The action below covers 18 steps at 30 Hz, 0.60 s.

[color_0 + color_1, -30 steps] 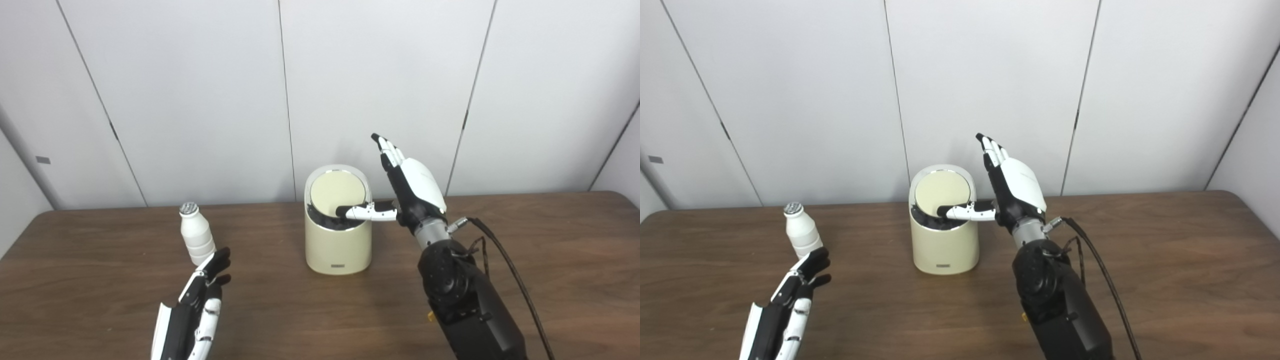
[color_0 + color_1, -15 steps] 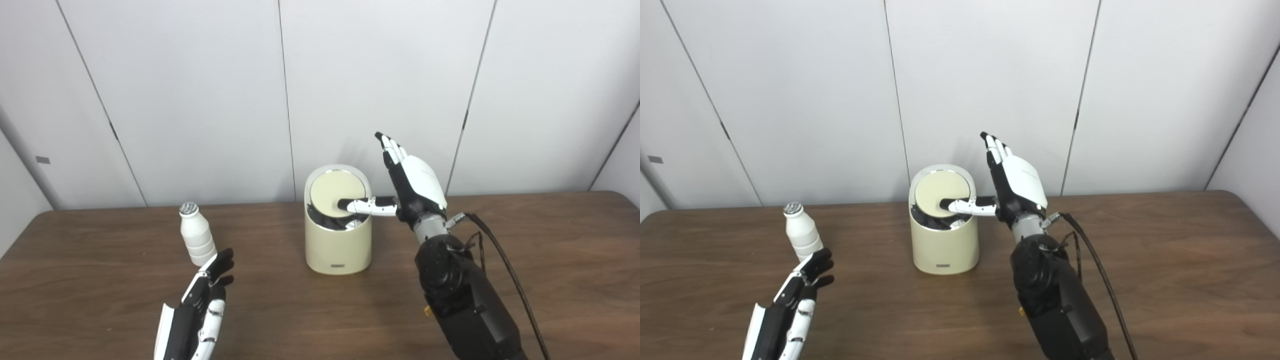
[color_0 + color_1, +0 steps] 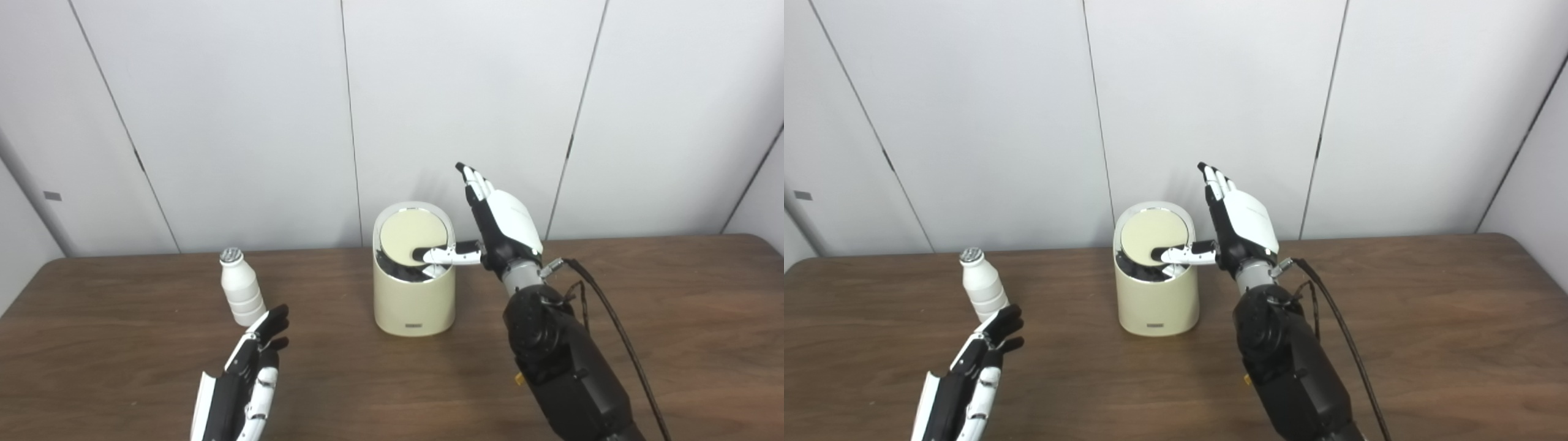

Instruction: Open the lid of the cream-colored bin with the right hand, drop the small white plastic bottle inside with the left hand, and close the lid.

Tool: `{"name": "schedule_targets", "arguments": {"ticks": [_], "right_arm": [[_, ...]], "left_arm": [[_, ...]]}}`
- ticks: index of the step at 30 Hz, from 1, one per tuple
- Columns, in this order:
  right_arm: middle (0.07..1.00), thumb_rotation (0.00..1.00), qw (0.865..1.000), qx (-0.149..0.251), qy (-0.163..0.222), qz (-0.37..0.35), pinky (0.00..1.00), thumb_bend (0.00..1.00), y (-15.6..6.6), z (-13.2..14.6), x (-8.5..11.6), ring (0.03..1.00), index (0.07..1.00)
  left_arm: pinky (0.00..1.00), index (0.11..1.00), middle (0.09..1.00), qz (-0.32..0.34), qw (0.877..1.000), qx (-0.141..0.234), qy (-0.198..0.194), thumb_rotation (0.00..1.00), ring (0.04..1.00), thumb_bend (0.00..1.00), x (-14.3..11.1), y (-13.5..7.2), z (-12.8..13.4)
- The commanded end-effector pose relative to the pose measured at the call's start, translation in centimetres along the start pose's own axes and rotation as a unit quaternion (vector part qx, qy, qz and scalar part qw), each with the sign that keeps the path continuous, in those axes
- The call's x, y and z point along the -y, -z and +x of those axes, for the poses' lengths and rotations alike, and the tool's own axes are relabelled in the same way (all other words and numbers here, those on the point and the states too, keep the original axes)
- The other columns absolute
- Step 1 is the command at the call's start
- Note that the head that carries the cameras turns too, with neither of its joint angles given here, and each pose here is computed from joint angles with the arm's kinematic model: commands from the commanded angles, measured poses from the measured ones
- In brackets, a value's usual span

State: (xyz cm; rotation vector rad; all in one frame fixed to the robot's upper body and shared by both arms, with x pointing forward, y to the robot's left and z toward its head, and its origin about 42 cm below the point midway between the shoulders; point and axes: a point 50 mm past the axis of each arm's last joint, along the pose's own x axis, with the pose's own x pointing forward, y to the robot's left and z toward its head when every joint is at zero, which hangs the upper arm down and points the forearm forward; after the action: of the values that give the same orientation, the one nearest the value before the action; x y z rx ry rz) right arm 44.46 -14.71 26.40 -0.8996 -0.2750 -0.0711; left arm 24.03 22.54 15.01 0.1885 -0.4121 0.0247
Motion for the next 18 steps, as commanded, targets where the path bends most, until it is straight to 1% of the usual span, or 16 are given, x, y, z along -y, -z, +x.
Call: {"name": "schedule_targets", "arguments": {"ticks": [1,3,8,10,11,13,16,18], "right_arm": [[1.0,0.35,0.999,0.033,0.037,-0.002,0.92,0.79,-2.26,1.49,1.69,0.993,0.999],[1.0,0.32,0.999,0.034,0.039,-0.005,0.91,0.81,-2.38,1.57,1.67,0.989,0.998],[1.0,0.25,0.998,0.038,0.042,-0.014,0.92,0.82,-2.7,1.61,1.71,0.992,1.0],[1.0,0.17,0.998,0.038,0.041,-0.018,0.91,0.82,-2.85,1.6,1.7,0.993,0.995],[1.0,0.16,0.998,0.037,0.04,-0.018,0.91,0.82,-2.94,1.57,1.66,0.993,0.994],[1.0,0.09,0.998,0.035,0.038,-0.017,0.92,0.83,-3.01,1.52,1.65,0.993,0.999],[1.0,0.02,0.999,0.031,0.037,-0.019,0.91,0.83,-2.92,1.42,1.52,0.987,0.999],[1.0,0.01,0.999,0.03,0.038,-0.021,0.91,0.83,-2.82,1.37,1.47,0.986,0.998]], "left_arm": [[0.81,0.874,0.888,0.004,0.999,0.034,0.001,0.83,0.868,0.25,-0.15,-1.12,0.78],[0.81,0.875,0.887,0.003,0.999,0.034,0.0,0.83,0.867,0.26,-0.19,-1.09,0.77],[0.81,0.872,0.887,-0.001,0.999,0.033,0.002,0.81,0.866,0.25,-0.21,-1.06,0.79],[0.82,0.874,0.889,-0.001,0.999,0.032,0.002,0.81,0.87,0.25,-0.21,-1.08,0.8],[0.82,0.874,0.889,-0.002,0.999,0.032,0.002,0.81,0.871,0.24,-0.2,-1.09,0.81],[0.81,0.871,0.887,-0.004,0.999,0.032,0.002,0.79,0.867,0.24,-0.14,-1.13,0.81],[0.81,0.869,0.883,-0.008,0.999,0.032,0.001,0.77,0.861,0.24,-0.08,-1.17,0.82],[0.81,0.87,0.883,-0.008,0.999,0.032,0.001,0.76,0.861,0.24,-0.07,-1.19,0.84]]}}
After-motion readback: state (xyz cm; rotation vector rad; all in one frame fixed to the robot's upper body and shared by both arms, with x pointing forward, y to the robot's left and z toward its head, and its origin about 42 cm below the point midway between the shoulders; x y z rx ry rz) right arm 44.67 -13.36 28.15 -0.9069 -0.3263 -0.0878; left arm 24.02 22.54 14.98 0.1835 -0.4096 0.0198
